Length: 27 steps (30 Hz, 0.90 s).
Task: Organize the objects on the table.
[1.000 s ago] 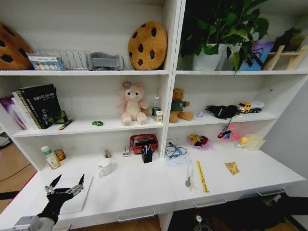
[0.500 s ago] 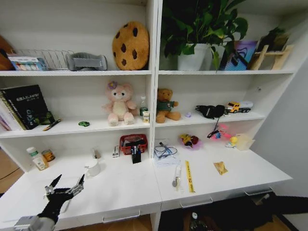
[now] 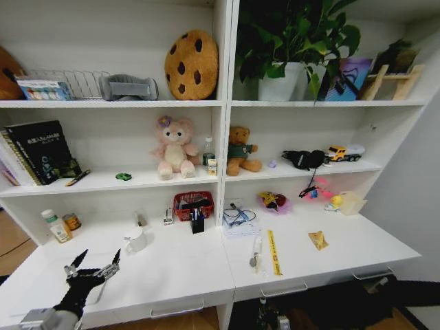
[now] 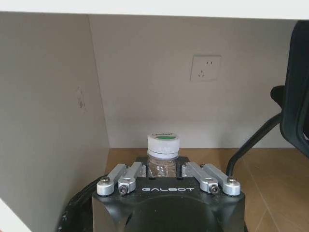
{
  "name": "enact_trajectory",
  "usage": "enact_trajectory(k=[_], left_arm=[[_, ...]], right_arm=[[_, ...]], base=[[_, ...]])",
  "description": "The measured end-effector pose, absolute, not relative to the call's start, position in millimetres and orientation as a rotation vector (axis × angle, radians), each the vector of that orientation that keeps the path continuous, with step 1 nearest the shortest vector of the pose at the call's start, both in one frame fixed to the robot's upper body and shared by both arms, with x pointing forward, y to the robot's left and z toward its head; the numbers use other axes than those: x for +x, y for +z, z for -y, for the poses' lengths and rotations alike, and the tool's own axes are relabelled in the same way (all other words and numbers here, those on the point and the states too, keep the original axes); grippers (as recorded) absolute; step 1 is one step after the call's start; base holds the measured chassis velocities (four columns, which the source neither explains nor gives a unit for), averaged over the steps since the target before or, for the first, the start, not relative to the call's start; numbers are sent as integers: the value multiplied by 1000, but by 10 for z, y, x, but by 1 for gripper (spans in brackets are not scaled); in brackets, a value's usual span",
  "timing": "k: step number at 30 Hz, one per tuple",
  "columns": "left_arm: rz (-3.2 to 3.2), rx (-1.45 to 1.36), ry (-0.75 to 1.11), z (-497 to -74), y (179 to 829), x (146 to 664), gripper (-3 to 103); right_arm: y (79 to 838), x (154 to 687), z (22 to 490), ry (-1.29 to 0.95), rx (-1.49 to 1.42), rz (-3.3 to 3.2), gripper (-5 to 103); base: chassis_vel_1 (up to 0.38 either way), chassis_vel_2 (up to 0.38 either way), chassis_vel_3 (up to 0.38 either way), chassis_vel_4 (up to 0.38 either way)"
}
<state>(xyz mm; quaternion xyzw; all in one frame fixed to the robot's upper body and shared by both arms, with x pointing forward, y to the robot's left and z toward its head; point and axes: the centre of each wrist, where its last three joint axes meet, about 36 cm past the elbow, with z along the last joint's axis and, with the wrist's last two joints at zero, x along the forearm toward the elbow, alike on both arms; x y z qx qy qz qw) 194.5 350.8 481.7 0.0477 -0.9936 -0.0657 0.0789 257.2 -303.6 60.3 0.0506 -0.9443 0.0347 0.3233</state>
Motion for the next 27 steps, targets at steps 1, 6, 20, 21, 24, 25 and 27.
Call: enact_trajectory(k=[1, 6, 20, 21, 24, 25, 27], left_arm=[[2974, 143, -197, -3508, 4817, 1945, 100], [2974, 143, -197, -3508, 4817, 1945, 100], [2974, 143, -197, -3508, 4817, 1945, 100], [2974, 143, -197, -3508, 4817, 1945, 100], [2974, 143, -197, -3508, 4817, 1945, 100], [2974, 143, -197, -3508, 4817, 1945, 100], [2974, 143, -197, -3508, 4817, 1945, 100]], right_arm=[[582, 2596, 2996, 105, 129, 2486, 27], [513, 2577, 2864, 138, 134, 2490, 28], [617, 2276, 2845, 144, 175, 2464, 82], [685, 2067, 2849, 138, 208, 2449, 82], [848, 1661, 2851, 117, 242, 2421, 92], [932, 1453, 2841, 104, 252, 2413, 99], [1032, 1168, 2827, 92, 264, 2403, 99]], base=[[0, 0, 0, 0], [0, 0, 0, 0], [0, 0, 0, 0], [0, 0, 0, 0], [0, 0, 0, 0], [0, 0, 0, 0], [0, 0, 0, 0]])
